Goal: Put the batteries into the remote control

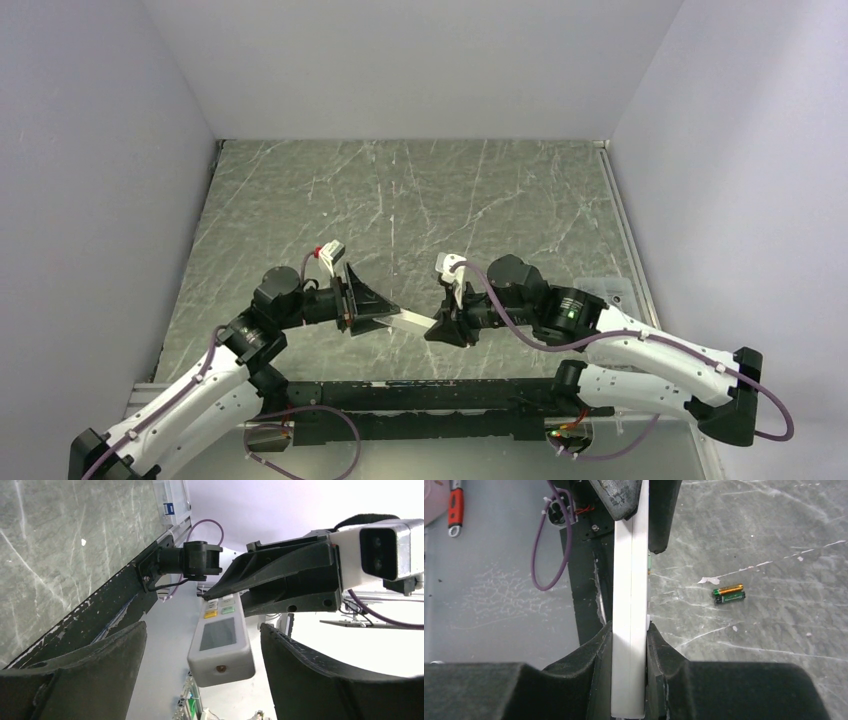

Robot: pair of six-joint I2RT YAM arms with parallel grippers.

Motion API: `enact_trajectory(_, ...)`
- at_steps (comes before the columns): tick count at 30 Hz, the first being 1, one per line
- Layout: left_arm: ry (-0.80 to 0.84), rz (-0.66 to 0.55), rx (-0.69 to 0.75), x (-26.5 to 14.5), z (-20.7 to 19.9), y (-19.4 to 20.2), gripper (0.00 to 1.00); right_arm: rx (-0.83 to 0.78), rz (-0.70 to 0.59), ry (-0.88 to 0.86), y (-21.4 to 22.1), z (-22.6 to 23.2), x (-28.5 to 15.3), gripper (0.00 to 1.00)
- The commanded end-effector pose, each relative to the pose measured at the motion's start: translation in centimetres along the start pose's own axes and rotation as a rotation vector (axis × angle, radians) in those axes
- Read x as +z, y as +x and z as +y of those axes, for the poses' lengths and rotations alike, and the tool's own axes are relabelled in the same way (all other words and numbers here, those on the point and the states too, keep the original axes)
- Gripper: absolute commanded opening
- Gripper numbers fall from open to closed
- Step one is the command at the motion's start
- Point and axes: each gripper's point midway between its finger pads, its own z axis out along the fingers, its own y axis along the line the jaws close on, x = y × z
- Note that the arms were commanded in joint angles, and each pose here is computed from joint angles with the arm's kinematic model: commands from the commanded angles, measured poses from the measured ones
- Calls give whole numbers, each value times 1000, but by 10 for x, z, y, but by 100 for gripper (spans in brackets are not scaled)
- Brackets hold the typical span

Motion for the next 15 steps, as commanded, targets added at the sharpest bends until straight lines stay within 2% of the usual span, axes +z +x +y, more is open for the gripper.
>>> enact_trajectory(1, 97, 34, 200, -7, -38, 2, 90, 50, -46, -59, -26, 18, -9, 0)
enact_trajectory(6, 136, 91, 322, -14, -54, 11, 91, 97, -33, -129, -30, 31, -10, 0)
enact_trajectory(15, 128, 191, 437, -24, -57, 26, 89, 226, -11, -267, -38, 49, -12, 0)
